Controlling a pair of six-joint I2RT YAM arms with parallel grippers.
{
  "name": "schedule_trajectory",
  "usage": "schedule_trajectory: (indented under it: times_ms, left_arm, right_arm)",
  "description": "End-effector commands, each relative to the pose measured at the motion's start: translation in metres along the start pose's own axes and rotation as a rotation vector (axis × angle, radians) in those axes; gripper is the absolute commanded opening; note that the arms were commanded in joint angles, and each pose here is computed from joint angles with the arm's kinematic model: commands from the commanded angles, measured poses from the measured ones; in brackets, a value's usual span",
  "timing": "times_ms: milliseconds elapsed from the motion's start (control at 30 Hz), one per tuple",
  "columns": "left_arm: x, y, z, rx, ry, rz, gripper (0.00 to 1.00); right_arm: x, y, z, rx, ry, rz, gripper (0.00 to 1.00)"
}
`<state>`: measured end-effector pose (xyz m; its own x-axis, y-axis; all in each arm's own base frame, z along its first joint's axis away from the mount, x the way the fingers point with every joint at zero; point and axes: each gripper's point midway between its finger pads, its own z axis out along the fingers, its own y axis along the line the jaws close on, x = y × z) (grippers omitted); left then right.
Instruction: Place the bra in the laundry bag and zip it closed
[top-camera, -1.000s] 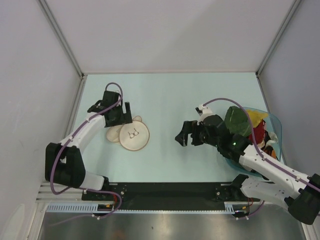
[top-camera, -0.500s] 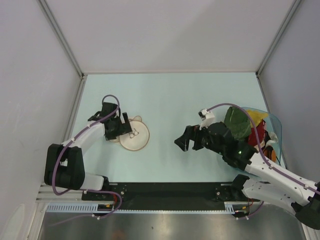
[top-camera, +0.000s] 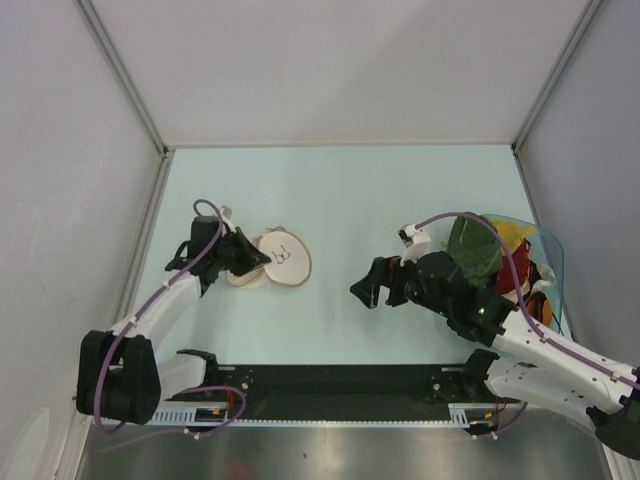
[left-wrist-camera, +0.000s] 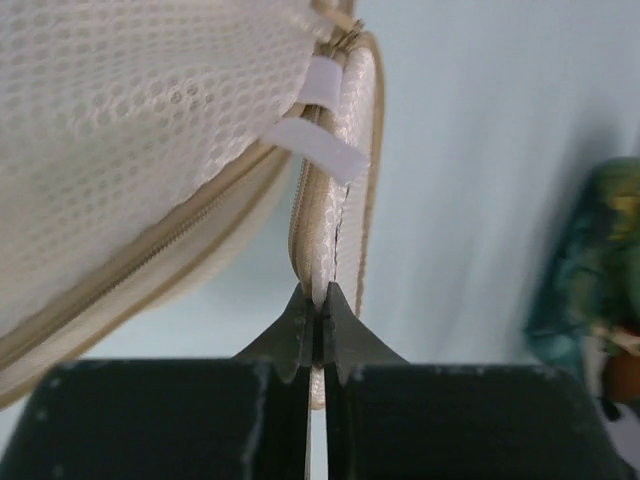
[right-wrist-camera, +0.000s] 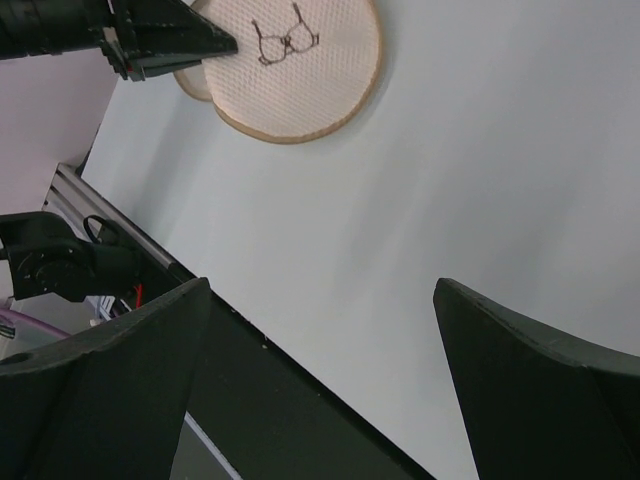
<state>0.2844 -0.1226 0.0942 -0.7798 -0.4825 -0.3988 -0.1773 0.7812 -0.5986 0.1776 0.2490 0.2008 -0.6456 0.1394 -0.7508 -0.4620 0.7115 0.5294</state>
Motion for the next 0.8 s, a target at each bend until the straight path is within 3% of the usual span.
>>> schedule_trajectory:
  times_ms: [0,67,267,367,533,767]
  left_arm:
    - [0.016,-0.071,-0.025,0.384,0.059,-0.093,0.0]
    - [0.024,-0.096,-0.039,0.495,0.06,-0.124,0.0]
    - [0.046,-0.134,-0.063,0.598,0.106,-0.135,0.0]
    - [0.057,-0.142,-0.068,0.618,0.128,-0.122,0.0]
    - [0.075,-0.15,-0.069,0.656,0.185,-0.125,0.0]
    - [0.089,-0.152,-0.067,0.66,0.225,-0.104,0.0]
  right_arm:
    - [0.002,0.002,0.006,-0.004,-0.005,0.019,1.0]
    - [0.007,-0.002,0.009,0.012,0.009,0.031,1.0]
    - [0.021,0.0,0.015,-0.024,0.026,0.113,1.0]
    - [0.019,-0.006,0.019,-0.004,-0.046,0.304,1.0]
    - [0.004,0.007,0.023,-0.156,-0.188,0.56,1.0]
    - [-0.019,0.017,0.018,-0.248,-0.293,0.56,0.95]
